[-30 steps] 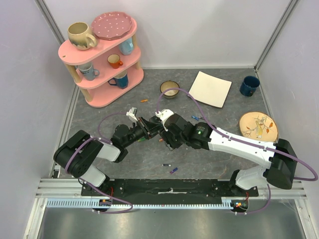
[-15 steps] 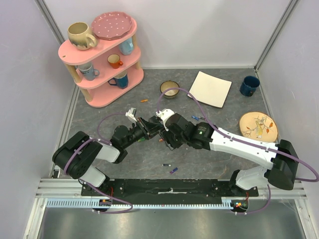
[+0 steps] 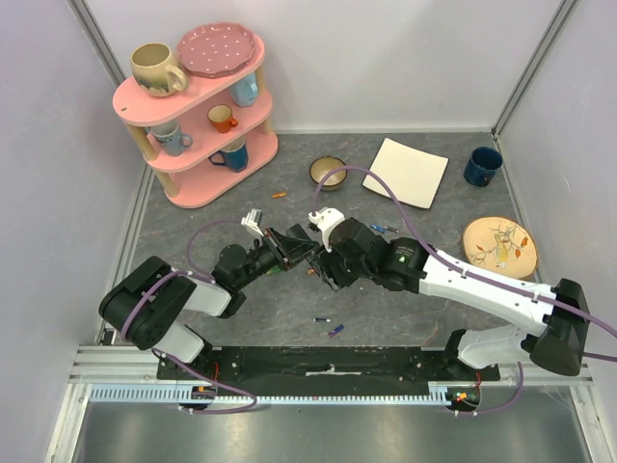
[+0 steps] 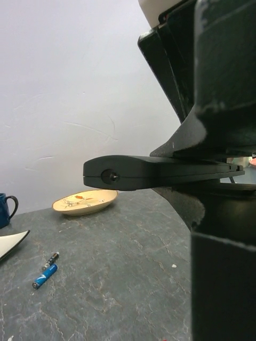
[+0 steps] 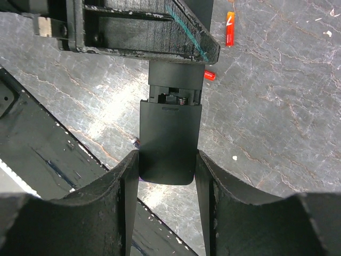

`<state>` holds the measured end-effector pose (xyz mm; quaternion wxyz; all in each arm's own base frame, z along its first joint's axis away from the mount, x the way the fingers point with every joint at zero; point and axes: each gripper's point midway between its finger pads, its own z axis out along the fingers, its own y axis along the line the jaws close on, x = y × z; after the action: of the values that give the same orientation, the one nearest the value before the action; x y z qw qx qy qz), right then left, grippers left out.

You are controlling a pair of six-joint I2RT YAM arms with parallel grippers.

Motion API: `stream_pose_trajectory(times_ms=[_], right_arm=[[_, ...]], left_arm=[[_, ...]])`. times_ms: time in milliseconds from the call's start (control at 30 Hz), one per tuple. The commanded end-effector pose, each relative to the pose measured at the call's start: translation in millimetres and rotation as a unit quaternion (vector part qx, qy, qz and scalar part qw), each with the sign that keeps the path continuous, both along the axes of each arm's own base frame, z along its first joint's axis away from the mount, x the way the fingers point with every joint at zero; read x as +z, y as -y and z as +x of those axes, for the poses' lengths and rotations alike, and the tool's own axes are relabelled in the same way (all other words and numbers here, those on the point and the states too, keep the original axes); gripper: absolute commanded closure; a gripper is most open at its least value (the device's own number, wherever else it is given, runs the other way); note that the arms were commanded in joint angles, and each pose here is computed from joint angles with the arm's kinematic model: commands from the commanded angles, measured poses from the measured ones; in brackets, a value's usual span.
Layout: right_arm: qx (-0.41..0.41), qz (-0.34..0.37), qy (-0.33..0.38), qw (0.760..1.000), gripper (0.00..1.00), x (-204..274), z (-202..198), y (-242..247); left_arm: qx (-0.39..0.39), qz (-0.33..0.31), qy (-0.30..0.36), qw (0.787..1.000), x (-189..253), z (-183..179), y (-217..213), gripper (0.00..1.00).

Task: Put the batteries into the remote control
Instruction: Remove the battery cover from the remote control, then place the battery cover at the center of the board.

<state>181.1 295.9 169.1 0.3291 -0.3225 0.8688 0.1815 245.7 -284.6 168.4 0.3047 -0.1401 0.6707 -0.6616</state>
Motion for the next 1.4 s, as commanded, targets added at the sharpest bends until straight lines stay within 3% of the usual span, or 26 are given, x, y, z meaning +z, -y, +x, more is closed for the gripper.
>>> stream_pose_trajectory(times_ms=[0, 233, 400, 600, 700, 833, 1367], right_arm=[[0.006, 0.024, 0.005, 1.0, 0.5, 16.1, -4.5, -0.3], [-0.02, 0.022, 0.021, 0.999, 0.49, 20.0, 0.3, 12.4], [-0.107, 0.026, 0.052, 0.993, 0.48, 24.5, 30.2, 57.3], [-0.188, 0.004, 0.027, 0.982, 0.48, -14.6, 58.9, 105.4], [-0.227, -0.018, 0.019, 0.974, 0.48, -42.7, 70.9, 123.4], [-0.268, -0.02, -0.027, 0.963, 0.48, -83.9, 82.5, 145.5], [-0.299, -0.062, -0.087, 0.948, 0.47, -138.4, 99.9, 171.0]], left_arm=[[0.02, -0.051, 0.109, 0.993, 50.0, -0.8, -7.8, 0.98], [0.023, -0.051, 0.109, 0.992, 49.8, -3.1, -10.6, 0.98], [0.023, -0.053, 0.108, 0.992, 50.4, -14.0, -18.3, 0.98], [0.002, -0.022, 0.107, 0.994, 51.5, -31.3, -22.2, 0.98], [-0.005, -0.013, 0.137, 0.99, 65.8, -42.4, -27.3, 0.98], [0.007, 0.019, 0.139, 0.99, 62.9, -47.7, -36.1, 0.98], [-0.008, 0.026, 0.154, 0.988, 62.4, -68.0, -45.9, 0.98]])
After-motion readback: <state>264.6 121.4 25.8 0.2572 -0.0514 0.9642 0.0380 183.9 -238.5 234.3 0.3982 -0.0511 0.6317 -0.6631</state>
